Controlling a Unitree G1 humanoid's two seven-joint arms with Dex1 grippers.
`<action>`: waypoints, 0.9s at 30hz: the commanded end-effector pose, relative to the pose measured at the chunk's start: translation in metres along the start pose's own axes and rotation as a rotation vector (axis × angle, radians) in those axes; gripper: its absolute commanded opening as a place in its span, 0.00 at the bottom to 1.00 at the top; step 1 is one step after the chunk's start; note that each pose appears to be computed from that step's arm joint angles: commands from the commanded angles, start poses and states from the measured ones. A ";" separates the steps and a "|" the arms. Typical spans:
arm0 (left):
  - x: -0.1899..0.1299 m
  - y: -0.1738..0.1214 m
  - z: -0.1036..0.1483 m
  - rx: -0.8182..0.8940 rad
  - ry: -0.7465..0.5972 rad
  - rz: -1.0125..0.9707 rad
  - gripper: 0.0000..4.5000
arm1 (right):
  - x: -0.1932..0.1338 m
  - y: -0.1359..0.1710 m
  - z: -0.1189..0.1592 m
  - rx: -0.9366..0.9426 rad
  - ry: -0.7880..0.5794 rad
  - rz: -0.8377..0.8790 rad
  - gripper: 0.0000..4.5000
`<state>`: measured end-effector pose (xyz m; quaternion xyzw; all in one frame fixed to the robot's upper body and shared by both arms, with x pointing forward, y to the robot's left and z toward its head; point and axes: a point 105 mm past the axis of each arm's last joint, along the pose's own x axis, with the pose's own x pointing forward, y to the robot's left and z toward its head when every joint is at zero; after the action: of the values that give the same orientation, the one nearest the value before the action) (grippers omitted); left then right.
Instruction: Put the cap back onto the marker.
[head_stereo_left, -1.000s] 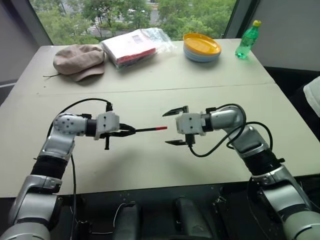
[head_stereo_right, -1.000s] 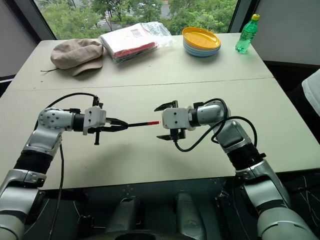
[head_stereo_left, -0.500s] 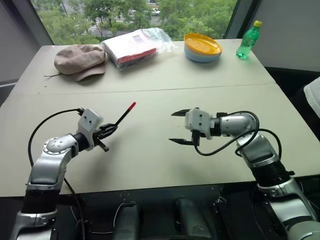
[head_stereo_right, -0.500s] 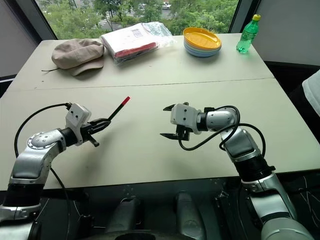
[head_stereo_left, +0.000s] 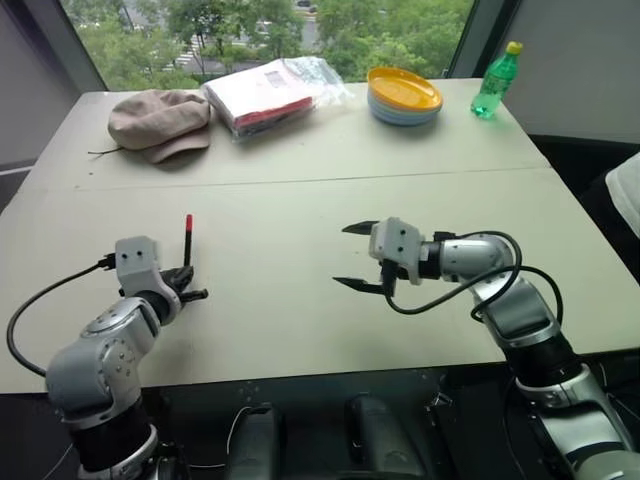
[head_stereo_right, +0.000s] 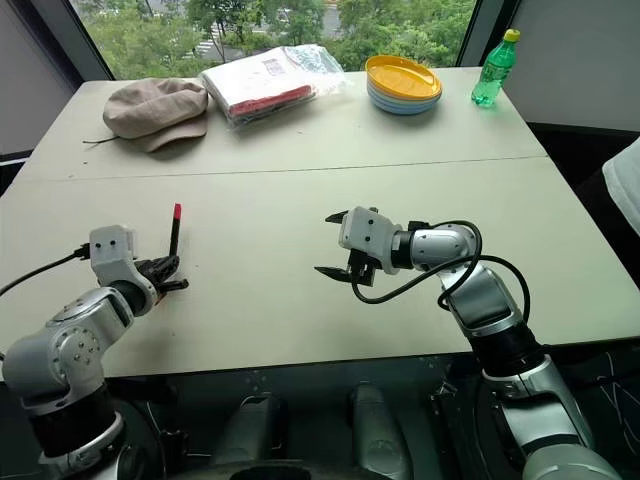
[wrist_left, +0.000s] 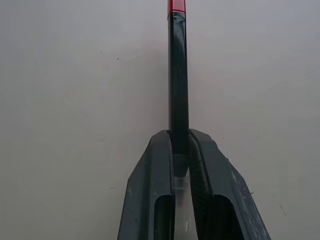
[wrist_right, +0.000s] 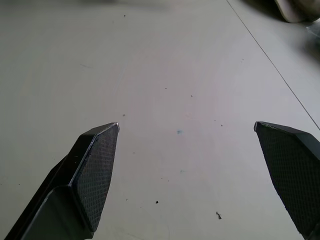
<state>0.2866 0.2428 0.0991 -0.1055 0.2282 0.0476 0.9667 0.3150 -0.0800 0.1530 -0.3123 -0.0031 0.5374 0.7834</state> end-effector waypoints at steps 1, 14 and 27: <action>-0.006 0.005 0.008 -0.001 -0.018 0.037 0.00 | 0.002 0.001 0.017 -0.034 -0.058 0.007 0.99; 0.000 0.000 0.005 -0.015 0.032 0.014 0.00 | -0.024 0.003 0.078 0.013 -0.269 0.109 0.99; 0.002 -0.003 0.000 -0.042 0.054 -0.004 0.10 | -0.031 -0.007 0.085 0.037 -0.260 0.072 1.00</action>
<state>0.2875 0.2418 0.0956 -0.1204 0.2580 0.0534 0.9571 0.2822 -0.0670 0.2206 -0.2125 -0.0548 0.6052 0.7652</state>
